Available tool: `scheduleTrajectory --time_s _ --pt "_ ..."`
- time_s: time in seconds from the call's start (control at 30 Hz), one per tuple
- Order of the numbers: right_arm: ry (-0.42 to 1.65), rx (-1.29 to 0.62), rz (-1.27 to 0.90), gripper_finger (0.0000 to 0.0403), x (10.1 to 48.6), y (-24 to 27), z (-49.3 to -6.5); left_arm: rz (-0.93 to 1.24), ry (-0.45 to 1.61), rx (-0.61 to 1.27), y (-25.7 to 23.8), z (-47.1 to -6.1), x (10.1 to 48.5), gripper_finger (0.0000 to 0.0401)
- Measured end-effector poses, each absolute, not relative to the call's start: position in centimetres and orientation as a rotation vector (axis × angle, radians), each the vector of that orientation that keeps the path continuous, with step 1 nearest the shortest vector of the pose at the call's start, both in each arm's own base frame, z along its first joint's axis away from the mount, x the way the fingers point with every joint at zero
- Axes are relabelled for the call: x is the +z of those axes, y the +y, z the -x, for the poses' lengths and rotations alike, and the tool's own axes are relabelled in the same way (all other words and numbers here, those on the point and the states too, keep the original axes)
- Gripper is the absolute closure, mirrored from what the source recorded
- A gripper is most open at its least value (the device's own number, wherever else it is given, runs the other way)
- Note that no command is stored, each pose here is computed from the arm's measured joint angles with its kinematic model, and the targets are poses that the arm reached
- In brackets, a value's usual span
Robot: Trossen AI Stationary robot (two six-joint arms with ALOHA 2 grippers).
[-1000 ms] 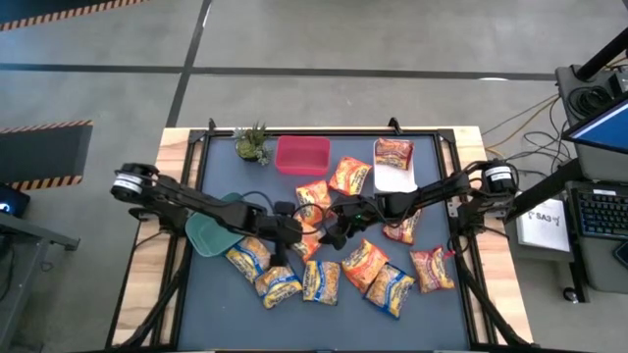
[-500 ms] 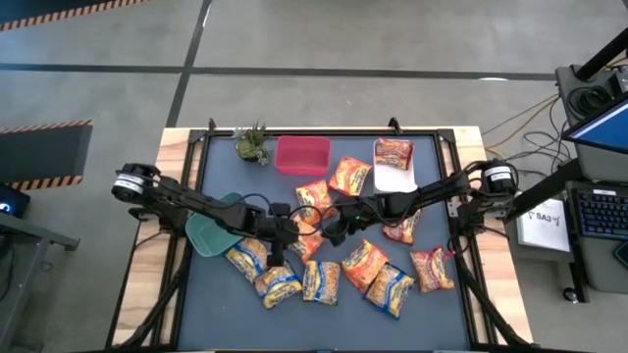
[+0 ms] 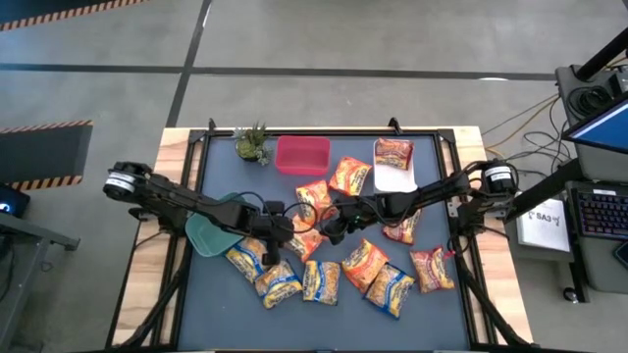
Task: Sort Maruchan noodles
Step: Put the orange noodle pack into the green bin
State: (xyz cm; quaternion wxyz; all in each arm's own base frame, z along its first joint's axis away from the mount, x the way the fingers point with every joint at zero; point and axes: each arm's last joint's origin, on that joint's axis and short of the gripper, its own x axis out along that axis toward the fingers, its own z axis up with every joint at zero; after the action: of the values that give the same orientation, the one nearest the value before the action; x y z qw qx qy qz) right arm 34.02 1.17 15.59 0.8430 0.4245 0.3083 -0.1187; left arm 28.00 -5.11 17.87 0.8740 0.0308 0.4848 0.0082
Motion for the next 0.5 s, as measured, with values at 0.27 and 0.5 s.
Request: scheduleTrajectory --time_s 0.27,0.5 --pt "0.654 -0.265 -0.891 0.0115 14.5 1.3 -34.4 -0.018 1.064 0.057 -5.0 -27.4 16.2 0.0360" --pt "0.651 -0.201 -0.925 0.0115 13.2 1.5 -35.2 0.008 1.036 0.066 -5.0 -27.3 15.7 0.0360"
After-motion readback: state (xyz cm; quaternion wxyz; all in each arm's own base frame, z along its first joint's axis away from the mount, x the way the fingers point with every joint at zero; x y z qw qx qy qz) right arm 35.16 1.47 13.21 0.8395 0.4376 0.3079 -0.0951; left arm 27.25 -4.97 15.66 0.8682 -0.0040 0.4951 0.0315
